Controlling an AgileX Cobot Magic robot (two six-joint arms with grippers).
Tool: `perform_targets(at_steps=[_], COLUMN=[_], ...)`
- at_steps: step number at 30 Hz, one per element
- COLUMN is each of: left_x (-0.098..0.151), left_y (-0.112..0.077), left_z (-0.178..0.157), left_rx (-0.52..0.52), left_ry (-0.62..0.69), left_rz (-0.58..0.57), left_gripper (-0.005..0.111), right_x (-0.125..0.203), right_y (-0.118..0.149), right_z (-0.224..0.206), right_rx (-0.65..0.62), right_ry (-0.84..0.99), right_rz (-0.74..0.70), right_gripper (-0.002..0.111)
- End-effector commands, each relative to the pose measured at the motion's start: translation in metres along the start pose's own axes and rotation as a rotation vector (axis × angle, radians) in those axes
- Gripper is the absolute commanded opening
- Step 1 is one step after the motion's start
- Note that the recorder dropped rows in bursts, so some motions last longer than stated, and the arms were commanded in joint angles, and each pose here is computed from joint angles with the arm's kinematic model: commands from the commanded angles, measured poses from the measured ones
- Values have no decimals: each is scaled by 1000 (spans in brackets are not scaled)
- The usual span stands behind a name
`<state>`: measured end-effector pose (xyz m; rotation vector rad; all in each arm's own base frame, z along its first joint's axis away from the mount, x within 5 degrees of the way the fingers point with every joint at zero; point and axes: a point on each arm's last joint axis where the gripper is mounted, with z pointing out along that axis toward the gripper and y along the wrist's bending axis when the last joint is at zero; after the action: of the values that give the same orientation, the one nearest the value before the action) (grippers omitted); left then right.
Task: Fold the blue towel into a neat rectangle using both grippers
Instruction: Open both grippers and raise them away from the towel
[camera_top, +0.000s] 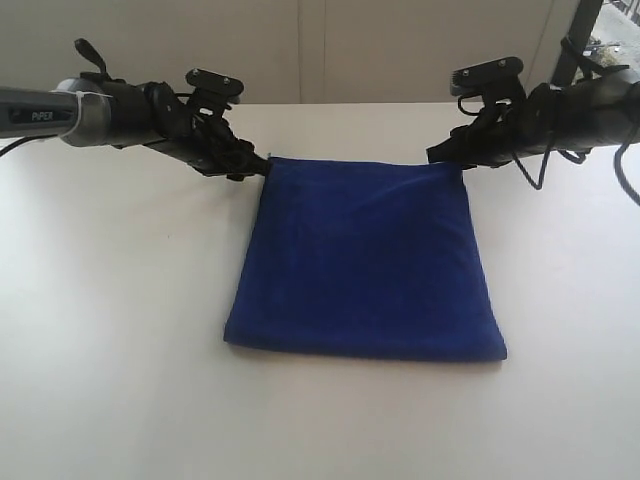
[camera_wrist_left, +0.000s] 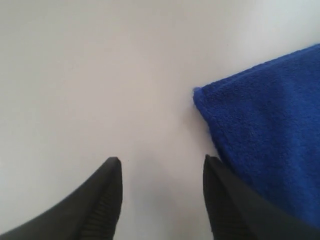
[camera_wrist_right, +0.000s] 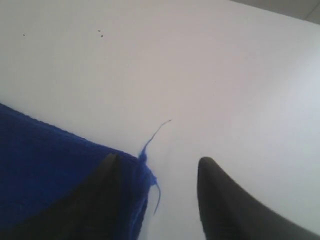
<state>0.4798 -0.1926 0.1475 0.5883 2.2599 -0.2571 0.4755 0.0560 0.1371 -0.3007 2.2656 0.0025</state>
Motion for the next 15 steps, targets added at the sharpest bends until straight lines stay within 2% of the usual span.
perform_targets(at_steps=[1, 3, 5, 8, 15], left_x=[-13, -19, -24, -31, -50], left_y=[-2, -4, -6, -8, -7], left_z=[-19, -29, -39, -50, -51], left_rx=[20, 32, 48, 72, 157], left_ry=[0, 7, 22, 35, 100], left_rz=[5, 14, 17, 13, -60], left_gripper=[52, 42, 26, 0, 0], right_x=[-11, -21, -33, -49, -54], right_y=[-3, -3, -2, 0, 2], right_z=[-16, -31, -45, -62, -60], right_rx=[-12, -27, -55, -107, -138], right_ry=[16, 28, 74, 169, 255], right_rz=[52, 82, 94, 84, 146], right_gripper=[30, 16, 0, 0, 0])
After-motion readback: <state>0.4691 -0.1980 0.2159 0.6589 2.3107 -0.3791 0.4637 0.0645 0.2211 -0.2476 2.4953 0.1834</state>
